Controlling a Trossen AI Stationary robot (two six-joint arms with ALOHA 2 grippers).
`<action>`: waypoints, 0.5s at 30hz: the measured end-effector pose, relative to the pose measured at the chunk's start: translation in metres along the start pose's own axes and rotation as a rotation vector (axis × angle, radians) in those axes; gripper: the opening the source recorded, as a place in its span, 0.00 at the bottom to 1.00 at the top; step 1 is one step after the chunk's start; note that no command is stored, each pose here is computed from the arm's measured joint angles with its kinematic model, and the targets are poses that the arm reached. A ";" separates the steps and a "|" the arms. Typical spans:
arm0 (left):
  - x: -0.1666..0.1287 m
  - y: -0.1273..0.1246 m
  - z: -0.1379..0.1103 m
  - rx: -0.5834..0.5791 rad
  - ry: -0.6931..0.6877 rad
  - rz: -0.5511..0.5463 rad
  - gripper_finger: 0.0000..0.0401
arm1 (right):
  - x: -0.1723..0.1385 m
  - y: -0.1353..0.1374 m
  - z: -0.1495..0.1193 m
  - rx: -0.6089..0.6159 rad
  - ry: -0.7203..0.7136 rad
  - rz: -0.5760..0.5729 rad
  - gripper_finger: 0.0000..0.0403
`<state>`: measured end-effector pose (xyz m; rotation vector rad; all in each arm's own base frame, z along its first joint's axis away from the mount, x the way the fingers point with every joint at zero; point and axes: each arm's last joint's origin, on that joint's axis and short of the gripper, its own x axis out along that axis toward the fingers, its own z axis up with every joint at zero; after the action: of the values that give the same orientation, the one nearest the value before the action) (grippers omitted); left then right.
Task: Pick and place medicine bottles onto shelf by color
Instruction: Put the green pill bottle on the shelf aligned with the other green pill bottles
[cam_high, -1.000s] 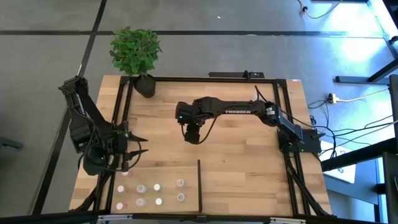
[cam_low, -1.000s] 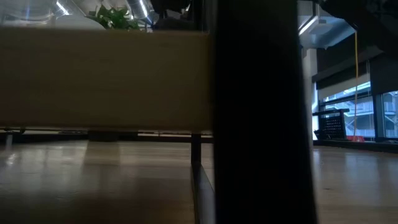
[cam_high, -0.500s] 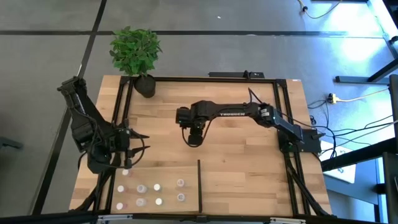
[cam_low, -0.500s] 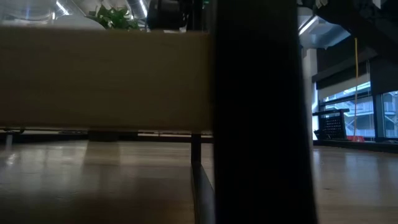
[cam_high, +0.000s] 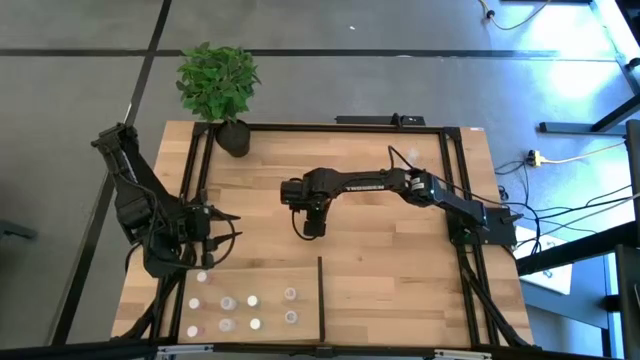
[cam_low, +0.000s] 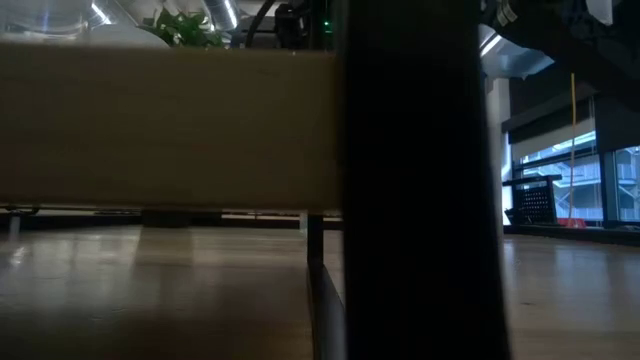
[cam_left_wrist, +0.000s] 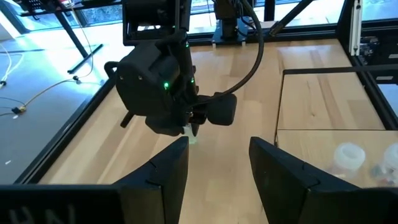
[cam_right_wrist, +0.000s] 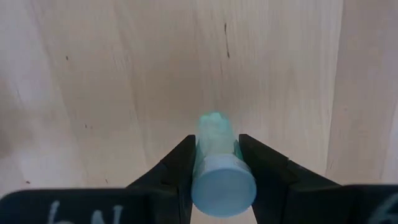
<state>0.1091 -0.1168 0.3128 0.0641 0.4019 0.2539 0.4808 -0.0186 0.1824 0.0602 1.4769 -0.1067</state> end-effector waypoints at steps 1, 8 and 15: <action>0.000 0.000 0.000 0.000 0.000 0.000 0.41 | 0.000 0.000 0.000 0.003 0.000 0.000 0.29; 0.000 0.000 0.000 -0.001 0.000 0.000 0.41 | 0.000 -0.001 0.002 0.004 -0.019 0.005 0.29; 0.000 0.000 0.000 -0.002 -0.001 0.000 0.41 | 0.005 -0.001 0.003 0.002 -0.020 0.006 0.29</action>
<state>0.1091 -0.1168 0.3129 0.0616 0.4011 0.2539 0.4844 -0.0199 0.1779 0.0653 1.4567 -0.1032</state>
